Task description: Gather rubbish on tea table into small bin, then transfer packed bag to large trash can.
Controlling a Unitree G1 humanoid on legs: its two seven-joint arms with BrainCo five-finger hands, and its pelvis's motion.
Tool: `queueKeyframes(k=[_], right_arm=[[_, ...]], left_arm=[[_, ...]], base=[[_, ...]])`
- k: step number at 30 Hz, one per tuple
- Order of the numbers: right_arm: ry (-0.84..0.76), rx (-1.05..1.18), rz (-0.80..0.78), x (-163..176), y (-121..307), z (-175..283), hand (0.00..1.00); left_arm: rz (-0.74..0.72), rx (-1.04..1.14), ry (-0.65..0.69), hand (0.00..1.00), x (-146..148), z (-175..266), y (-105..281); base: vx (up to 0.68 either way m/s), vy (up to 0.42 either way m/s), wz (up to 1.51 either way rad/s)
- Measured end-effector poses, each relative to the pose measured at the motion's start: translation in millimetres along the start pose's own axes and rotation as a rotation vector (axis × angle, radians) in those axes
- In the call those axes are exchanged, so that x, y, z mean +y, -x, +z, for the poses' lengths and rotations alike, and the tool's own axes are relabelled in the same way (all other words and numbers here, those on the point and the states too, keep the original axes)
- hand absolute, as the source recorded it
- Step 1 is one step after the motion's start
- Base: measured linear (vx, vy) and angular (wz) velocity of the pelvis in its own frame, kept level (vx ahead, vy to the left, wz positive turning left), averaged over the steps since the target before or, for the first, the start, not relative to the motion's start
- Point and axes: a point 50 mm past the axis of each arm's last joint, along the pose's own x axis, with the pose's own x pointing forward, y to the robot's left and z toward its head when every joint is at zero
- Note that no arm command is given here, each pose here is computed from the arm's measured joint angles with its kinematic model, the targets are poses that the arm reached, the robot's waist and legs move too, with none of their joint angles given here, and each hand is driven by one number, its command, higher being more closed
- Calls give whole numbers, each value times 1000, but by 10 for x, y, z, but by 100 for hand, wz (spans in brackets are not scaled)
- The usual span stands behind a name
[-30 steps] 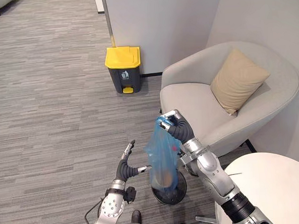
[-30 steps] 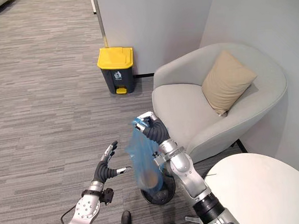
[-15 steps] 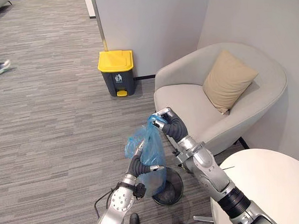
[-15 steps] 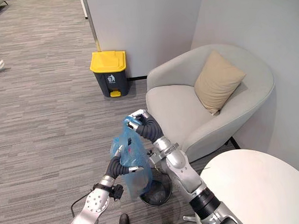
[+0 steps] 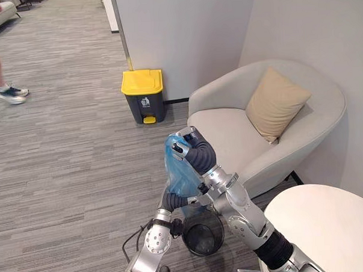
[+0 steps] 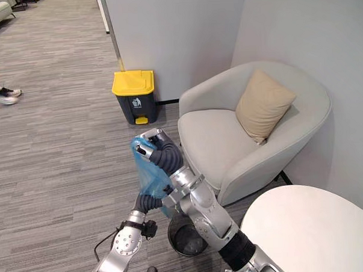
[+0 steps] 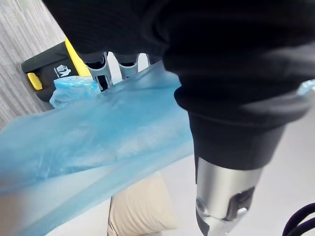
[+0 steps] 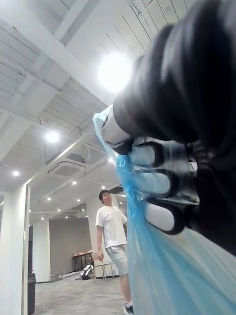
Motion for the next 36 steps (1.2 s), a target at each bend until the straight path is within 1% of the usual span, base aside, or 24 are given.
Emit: queueKeyframes(k=[3,12,24,29,30,36], right_arm=[[-12,11,27,73,-9,-33,100],[8,20,21,100,-14,-59,100],[-27,130,159,379,-10,-284,100],[-54,134,173,411,-25,-289,100],[-66,135,174,418,-28,-290,100],[-114,154,190,483,-10,-326,100]], left_arm=[[-12,19,-21,0,-20,-43,-20],[-29,77,-56,0,-94,-149,-63],[-25,105,-87,0,-107,-195,-107],[-7,101,-92,0,-96,-181,-146],[-5,100,-93,100,-93,-177,-153],[11,102,-80,100,-126,-156,-164]], base=[[0,0,0],[0,0,0],[0,0,0],[0,0,0],[0,0,0],[0,0,0]])
